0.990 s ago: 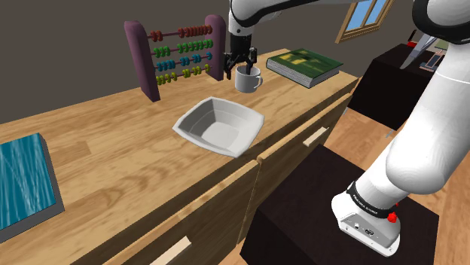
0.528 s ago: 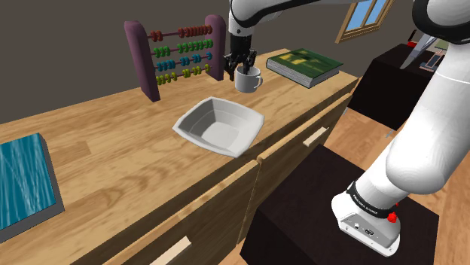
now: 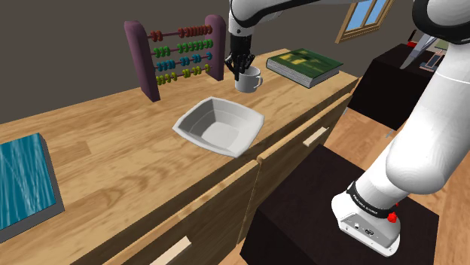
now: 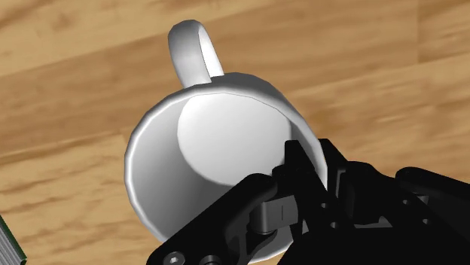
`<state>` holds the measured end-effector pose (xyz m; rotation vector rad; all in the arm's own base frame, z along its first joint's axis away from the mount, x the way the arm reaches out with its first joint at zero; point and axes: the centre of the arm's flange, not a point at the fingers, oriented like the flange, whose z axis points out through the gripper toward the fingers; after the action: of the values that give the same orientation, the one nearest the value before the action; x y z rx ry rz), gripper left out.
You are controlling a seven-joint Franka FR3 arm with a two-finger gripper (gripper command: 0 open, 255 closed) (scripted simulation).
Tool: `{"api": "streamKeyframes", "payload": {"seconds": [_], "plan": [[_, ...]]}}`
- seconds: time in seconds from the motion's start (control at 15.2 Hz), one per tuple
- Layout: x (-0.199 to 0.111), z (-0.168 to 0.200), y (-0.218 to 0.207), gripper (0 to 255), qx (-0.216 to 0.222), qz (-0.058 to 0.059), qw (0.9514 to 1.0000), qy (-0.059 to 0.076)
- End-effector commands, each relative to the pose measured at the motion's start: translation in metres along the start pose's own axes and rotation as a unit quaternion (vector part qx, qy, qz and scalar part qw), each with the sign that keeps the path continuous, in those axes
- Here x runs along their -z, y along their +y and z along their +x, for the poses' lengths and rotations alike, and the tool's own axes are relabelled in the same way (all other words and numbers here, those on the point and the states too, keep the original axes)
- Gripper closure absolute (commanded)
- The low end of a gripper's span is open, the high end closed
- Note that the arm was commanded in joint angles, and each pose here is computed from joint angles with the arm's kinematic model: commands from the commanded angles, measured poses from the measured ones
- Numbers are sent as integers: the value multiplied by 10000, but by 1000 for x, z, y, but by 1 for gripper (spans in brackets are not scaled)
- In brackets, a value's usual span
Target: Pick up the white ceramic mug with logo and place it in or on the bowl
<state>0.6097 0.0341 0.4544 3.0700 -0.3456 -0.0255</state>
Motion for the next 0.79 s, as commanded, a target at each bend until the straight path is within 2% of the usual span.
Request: {"api": "streamKeyframes", "payload": {"seconds": [0.0,0.73], "plan": [[0,0,0,255,-1,0,10000,0],[58,-1,3,255,-1,0,10000,0]]}}
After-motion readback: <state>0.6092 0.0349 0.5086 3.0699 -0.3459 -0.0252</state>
